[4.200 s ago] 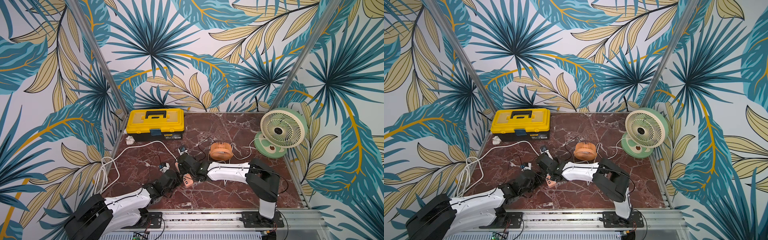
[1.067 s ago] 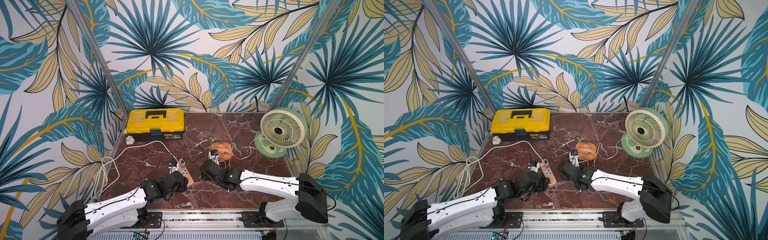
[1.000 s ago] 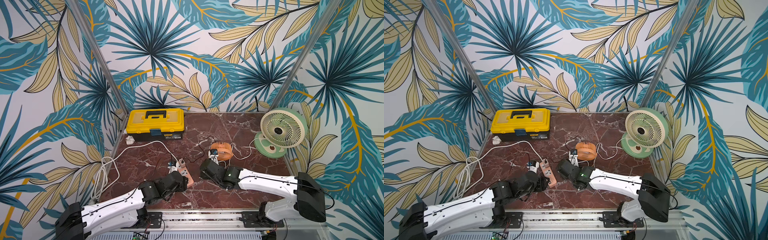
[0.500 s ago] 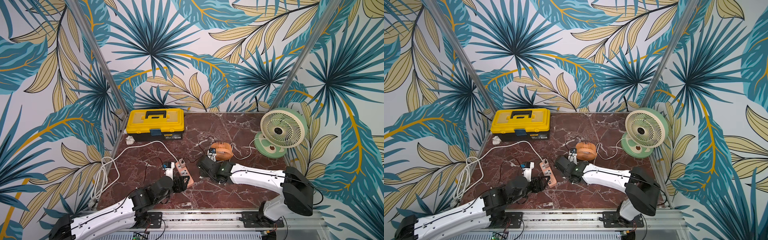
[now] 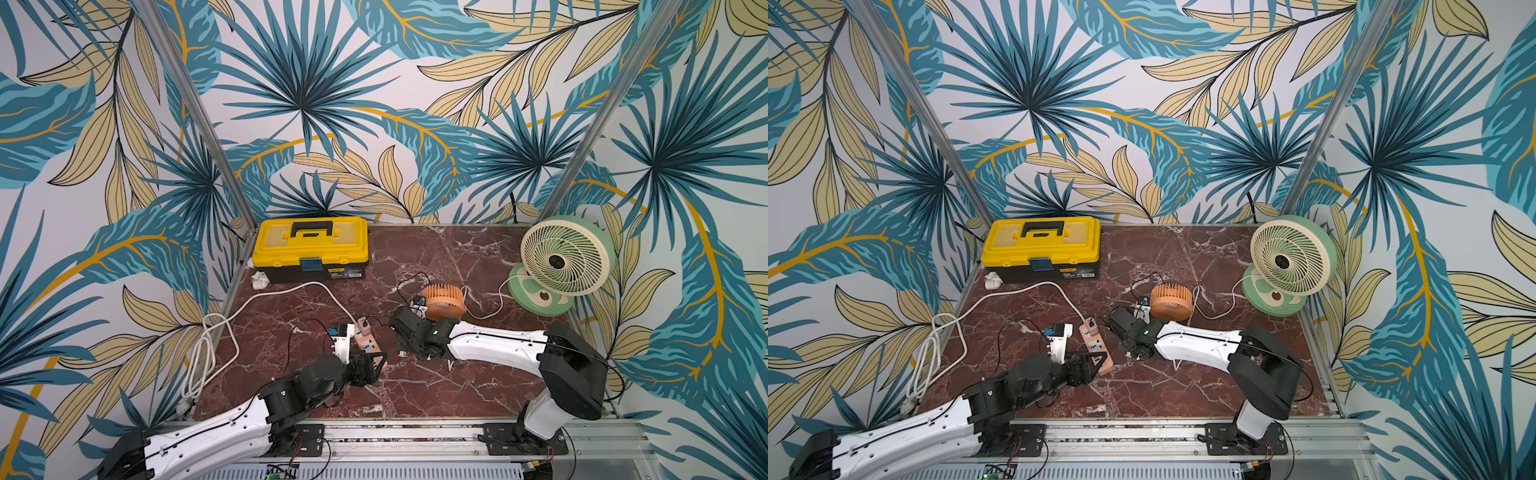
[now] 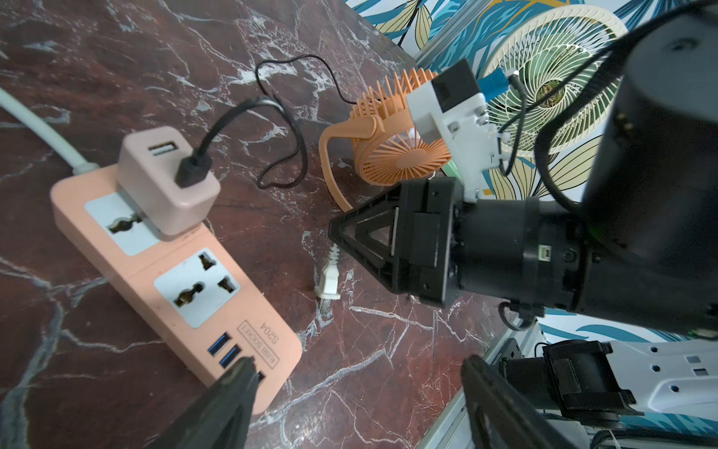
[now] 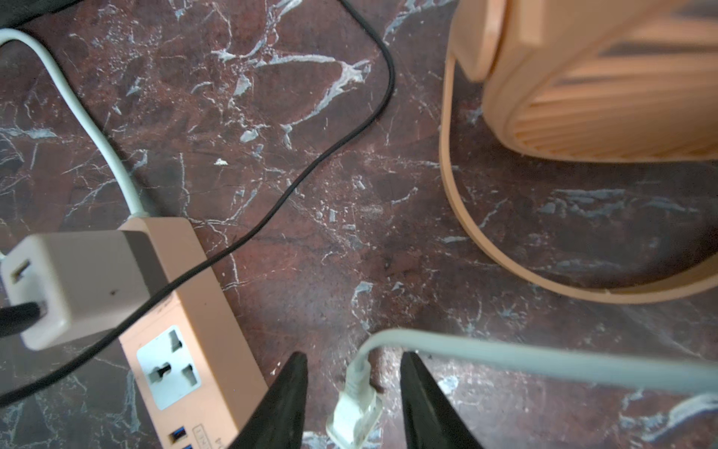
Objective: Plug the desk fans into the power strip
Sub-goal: Pick up the plug from the center of the board.
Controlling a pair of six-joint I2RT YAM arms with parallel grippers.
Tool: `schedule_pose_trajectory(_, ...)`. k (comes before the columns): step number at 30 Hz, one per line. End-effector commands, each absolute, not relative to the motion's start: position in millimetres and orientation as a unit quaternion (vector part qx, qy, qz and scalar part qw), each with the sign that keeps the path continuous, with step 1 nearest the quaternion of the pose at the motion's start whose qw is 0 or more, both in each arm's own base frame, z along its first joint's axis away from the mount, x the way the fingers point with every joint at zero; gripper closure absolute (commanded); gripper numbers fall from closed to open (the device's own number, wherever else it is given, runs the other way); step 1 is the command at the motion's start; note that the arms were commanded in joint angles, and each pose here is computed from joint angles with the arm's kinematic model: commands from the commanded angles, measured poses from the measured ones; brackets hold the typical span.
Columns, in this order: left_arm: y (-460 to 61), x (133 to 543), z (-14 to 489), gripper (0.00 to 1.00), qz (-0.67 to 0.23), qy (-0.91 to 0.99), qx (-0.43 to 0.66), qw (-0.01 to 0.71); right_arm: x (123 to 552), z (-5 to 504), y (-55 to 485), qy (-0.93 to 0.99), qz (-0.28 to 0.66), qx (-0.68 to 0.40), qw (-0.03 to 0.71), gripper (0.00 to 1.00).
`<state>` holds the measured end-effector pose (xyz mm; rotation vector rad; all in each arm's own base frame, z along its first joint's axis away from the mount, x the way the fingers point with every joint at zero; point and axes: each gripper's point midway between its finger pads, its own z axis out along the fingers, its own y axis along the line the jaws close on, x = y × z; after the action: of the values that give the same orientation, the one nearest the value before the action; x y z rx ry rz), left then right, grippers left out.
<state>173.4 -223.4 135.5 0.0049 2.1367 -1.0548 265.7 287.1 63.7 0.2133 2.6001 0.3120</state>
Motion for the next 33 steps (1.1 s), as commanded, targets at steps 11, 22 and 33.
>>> schedule_pose_trajectory(11,-221.5,168.6,145.9,0.09,-0.422,0.816,0.034,0.395,262.3,58.1,274.5,0.960,0.094,0.079,0.252,0.90)
schedule_pose_trajectory(22,-242.0,152.3,171.4,0.07,-0.475,0.785,0.099,0.386,248.0,121.5,275.3,0.900,0.262,0.025,0.347,1.00)
schedule_pose_trajectory(33,-274.6,131.3,206.0,0.13,-0.560,0.719,0.173,0.372,196.1,197.7,294.9,0.802,0.474,-0.070,0.357,1.00)
